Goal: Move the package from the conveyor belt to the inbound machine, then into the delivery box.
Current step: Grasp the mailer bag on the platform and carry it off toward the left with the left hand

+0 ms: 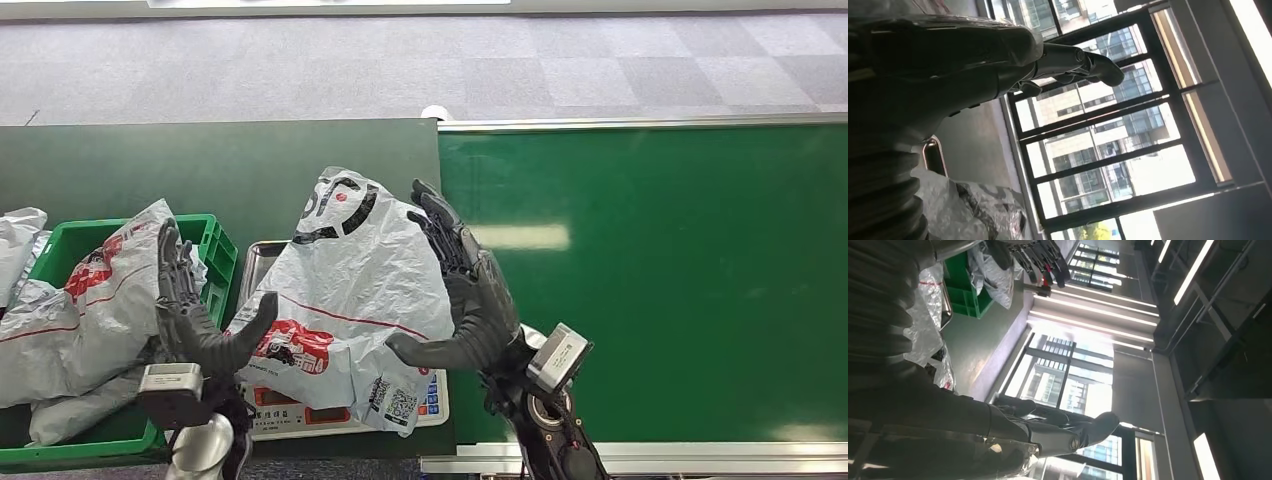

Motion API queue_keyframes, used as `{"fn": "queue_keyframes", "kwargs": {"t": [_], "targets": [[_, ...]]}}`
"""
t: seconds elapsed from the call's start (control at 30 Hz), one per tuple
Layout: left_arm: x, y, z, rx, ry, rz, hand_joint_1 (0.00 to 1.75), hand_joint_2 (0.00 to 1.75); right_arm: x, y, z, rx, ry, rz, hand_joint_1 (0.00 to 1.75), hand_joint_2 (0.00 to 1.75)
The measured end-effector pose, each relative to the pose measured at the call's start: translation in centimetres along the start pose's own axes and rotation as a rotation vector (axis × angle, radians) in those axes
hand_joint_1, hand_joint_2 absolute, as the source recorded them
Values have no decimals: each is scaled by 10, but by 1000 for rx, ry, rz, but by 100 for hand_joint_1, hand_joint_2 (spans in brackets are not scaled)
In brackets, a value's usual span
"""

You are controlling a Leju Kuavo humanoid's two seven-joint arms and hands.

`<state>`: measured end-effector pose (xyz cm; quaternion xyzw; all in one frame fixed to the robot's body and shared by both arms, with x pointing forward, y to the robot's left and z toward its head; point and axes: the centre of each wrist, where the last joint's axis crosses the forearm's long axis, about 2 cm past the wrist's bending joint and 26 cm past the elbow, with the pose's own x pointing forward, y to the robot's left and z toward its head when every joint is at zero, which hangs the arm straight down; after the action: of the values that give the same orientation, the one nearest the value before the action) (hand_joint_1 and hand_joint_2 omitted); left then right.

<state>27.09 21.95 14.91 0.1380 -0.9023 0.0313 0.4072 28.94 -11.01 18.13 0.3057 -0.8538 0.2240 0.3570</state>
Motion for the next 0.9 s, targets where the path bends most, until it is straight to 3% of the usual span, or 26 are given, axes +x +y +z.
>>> {"fn": "queue_keyframes", "kwargs": {"t": [0.3, 0.43, 0.47, 0.63, 0.9], "targets": [[-10, -69, 19, -529, 169, -192, 0, 175, 5, 4, 5, -18, -10, 98, 0, 175], [-19, -84, 28, -674, 217, -345, 143, 175, 5, 6, 6, -16, -6, 111, 0, 175], [-21, -86, 30, -697, 231, -402, 151, 175, 5, 6, 7, -16, -4, 113, 0, 175], [-30, -91, 33, -762, 262, -635, 159, 175, 5, 8, 8, -17, -1, 114, 0, 175], [-36, -92, 31, -787, 278, -745, 144, 175, 5, 11, 7, -8, -8, 109, 0, 175]]}}
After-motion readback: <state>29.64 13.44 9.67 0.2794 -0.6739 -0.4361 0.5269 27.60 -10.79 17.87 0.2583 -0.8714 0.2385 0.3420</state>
